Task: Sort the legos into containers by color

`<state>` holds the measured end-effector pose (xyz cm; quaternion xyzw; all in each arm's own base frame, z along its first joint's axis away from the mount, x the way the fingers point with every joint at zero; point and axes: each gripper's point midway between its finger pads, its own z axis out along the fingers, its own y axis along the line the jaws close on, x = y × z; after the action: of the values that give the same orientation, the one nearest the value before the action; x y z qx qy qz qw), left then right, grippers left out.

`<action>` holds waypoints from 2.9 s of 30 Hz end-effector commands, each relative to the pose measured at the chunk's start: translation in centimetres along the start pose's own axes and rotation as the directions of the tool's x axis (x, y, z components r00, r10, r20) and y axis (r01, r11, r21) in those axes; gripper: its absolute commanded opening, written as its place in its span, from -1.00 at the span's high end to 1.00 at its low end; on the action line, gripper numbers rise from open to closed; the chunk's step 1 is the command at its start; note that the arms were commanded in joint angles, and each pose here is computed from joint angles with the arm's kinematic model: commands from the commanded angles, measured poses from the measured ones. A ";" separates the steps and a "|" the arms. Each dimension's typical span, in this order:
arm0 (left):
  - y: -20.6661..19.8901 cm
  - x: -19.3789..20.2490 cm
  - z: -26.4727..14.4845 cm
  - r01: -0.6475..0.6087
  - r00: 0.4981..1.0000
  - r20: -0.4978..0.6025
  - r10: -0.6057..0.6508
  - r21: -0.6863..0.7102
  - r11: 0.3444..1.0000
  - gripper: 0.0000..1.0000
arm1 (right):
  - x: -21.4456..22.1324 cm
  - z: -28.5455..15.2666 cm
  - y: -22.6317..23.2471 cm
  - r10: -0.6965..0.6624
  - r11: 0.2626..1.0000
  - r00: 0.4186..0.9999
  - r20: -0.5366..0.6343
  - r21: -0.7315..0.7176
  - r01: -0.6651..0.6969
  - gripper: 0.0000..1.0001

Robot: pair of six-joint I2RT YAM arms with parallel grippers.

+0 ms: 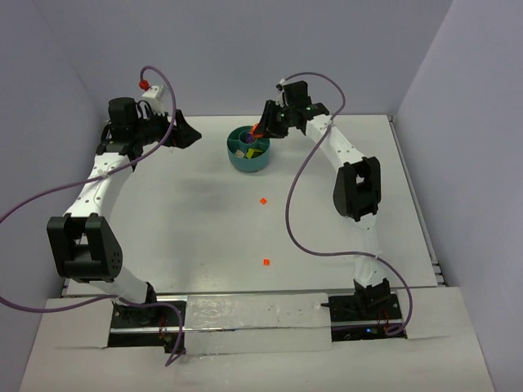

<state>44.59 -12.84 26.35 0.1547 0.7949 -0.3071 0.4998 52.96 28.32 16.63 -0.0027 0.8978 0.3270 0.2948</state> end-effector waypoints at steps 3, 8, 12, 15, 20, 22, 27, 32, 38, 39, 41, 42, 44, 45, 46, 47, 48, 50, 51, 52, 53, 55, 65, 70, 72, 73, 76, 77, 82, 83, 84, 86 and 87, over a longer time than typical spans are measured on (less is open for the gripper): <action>-0.8 -2.6 -0.4 -0.054 0.996 0.069 0.052 0.029 0.998 -0.99 | -1.3 -0.9 1.2 -0.053 0.986 0.999 0.006 -0.158 0.053 1.00; -0.8 -2.5 -0.3 -0.050 0.997 0.065 0.047 0.039 0.998 -0.98 | -1.6 -1.7 0.3 -0.072 0.980 0.997 0.004 -0.187 0.072 0.99; -0.8 -2.5 -0.3 -0.054 0.997 0.065 0.052 0.037 0.998 -0.99 | -2.3 -1.6 -0.8 -0.124 0.983 0.992 0.026 -0.133 0.126 0.96; -0.7 -2.6 -0.3 -0.053 0.997 0.066 0.051 0.033 0.998 -0.98 | -2.7 -1.2 -2.0 -0.155 0.985 0.987 0.043 -0.075 0.158 0.95; -0.7 -2.4 -0.2 -0.053 0.997 0.062 0.051 0.033 0.998 -0.98 | -3.4 -0.7 -3.2 -0.215 0.976 0.975 0.062 -0.005 0.216 0.94; -0.6 -2.3 -0.2 -0.052 0.997 0.060 0.050 0.030 0.998 -0.98 | -3.4 -0.6 -3.3 -0.230 0.973 0.971 0.060 0.003 0.230 0.93; -0.6 -2.4 -0.1 -0.052 0.997 0.061 0.050 0.031 0.998 -0.98 | -2.8 -0.2 -3.6 -0.269 0.963 0.962 0.044 0.020 0.268 0.80; -0.5 -2.4 -0.1 -0.051 0.997 0.060 0.049 0.030 0.998 -0.98 | -2.4 0.1 -3.4 -0.337 0.941 0.941 0.037 0.038 0.336 0.76; -0.4 -2.3 -0.1 -0.048 0.997 0.060 0.047 0.029 0.998 -0.99 | -2.4 0.1 -2.6 -0.451 0.891 0.891 0.047 0.076 0.447 0.75; -0.4 -2.2 -0.1 -0.048 0.997 0.059 0.046 0.028 0.998 -0.99 | -2.5 0.0 -2.7 -0.467 0.882 0.883 0.050 0.095 0.461 0.75; -0.4 -2.3 -0.1 -0.048 0.997 0.060 0.047 0.025 0.999 -0.99 | -2.7 0.0 -2.9 -0.506 0.858 0.861 0.051 0.127 0.497 0.75; -0.4 -2.3 -0.1 -0.049 0.997 0.060 0.047 0.023 0.999 -0.99 | -2.7 0.0 -2.8 -0.514 0.853 0.856 0.052 0.137 0.504 0.75; -0.3 -2.3 -0.1 -0.049 0.997 0.059 0.048 0.021 0.999 -0.99 | -2.9 0.0 -2.8 -0.529 0.842 0.847 0.052 0.161 0.516 0.75; -0.3 -2.2 -0.1 -0.049 0.997 0.058 0.048 0.021 0.999 -0.98 | -3.0 0.0 -2.8 -0.539 0.834 0.841 0.053 0.177 0.523 0.75; -0.3 -2.3 -0.1 -0.048 0.997 0.058 0.047 0.021 0.999 -0.99 | -2.9 0.0 -2.9 -0.549 0.826 0.835 0.049 0.187 0.532 0.75; -0.3 -2.3 -0.1 -0.049 0.997 0.059 0.048 0.021 0.999 -0.98 | -3.0 0.0 -2.9 -0.554 0.822 0.831 0.049 0.194 0.536 0.75; -0.4 -2.3 -0.1 -0.049 0.997 0.059 0.048 0.021 0.999 -0.99 | -3.0 0.0 -2.9 -0.566 0.812 0.823 0.049 0.205 0.546 0.75; -0.3 -2.3 -0.1 -0.049 0.997 0.059 0.047 0.021 0.999 -0.98 | -2.9 -0.1 -2.9 -0.583 0.798 0.811 0.046 0.217 0.562 0.75; -0.3 -2.2 -0.1 -0.048 0.997 0.059 0.047 0.020 0.999 -0.98 | -2.9 -0.1 -2.9 -0.589 0.794 0.806 0.048 0.220 0.567 0.75; -0.3 -2.2 -0.1 -0.048 0.997 0.059 0.047 0.021 0.999 -0.98 | -2.9 -0.1 -2.8 -0.596 0.788 0.801 0.048 0.225 0.573 0.74; -0.3 -2.2 -0.1 -0.049 0.997 0.059 0.048 0.020 0.999 -0.99 | -3.0 -0.1 -2.9 -0.601 0.784 0.798 0.047 0.232 0.576 0.74; -0.2 -2.2 -0.1 -0.049 0.997 0.059 0.047 0.018 0.999 -0.99 | -3.2 -0.3 -2.9 -0.610 0.774 0.791 0.050 0.247 0.583 0.73; -0.3 -2.3 0.1 -0.046 0.997 0.057 0.044 0.026 0.999 -0.99 | -3.7 -0.9 -1.8 -0.666 0.734 0.743 0.068 0.244 0.634 0.39; -0.2 -2.3 0.2 -0.046 0.998 0.055 0.044 0.026 0.999 -0.99 | -3.7 -1.1 -1.1 -0.675 0.728 0.734 0.077 0.231 0.645 0.10; -0.2 -2.3 0.1 -0.046 0.997 0.055 0.044 0.023 0.999 -0.99 | -3.6 -1.1 -0.9 -0.680 0.724 0.729 0.079 0.226 0.652 0.03; -0.2 -2.3 0.1 -0.046 0.997 0.056 0.045 0.022 0.999 -0.98 | -3.5 -1.1 -0.8 -0.683 0.722 0.726 0.078 0.220 0.656 0.03; -0.1 -2.3 0.2 -0.046 0.998 0.054 0.045 0.022 0.999 -0.99 | -3.4 -1.1 -0.5 -0.692 0.715 0.717 0.079 0.212 0.667 0.00; -0.1 -2.3 0.2 -0.046 0.998 0.054 0.045 0.022 0.999 -0.99 | -3.3 -1.0 -0.4 -0.696 0.711 0.714 0.077 0.209 0.671 -0.03; -0.1 -2.3 0.2 -0.047 0.998 0.054 0.045 0.023 0.999 -0.98 | -3.2 -1.1 -0.1 -0.711 0.698 0.699 0.076 0.202 0.687 -0.41; 0.0 -2.2 0.3 -0.045 0.998 0.051 0.044 0.022 0.999 -0.99 | -3.2 -1.1 0.0 -0.712 0.697 0.698 0.077 0.199 0.689 -0.51; 0.0 -2.2 0.2 -0.044 0.998 0.050 0.043 0.019 0.999 -0.99 | -3.2 -1.1 0.1 -0.714 0.695 0.696 0.077 0.198 0.691 -0.56; 0.0 -2.1 0.3 -0.044 0.998 0.048 0.043 0.020 0.999 -0.99 | -3.2 -1.2 0.2 -0.716 0.693 0.694 0.076 0.199 0.693 -0.64; 0.0 -2.2 0.3 -0.045 0.998 0.050 0.044 0.020 0.999 -0.98 | -3.2 -1.3 0.3 -0.717 0.692 0.693 0.077 0.200 0.694 -0.66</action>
<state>44.84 -12.94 25.78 0.1553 0.7967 -0.3105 0.4947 55.07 26.21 13.32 -0.2905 0.8591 0.1080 0.4072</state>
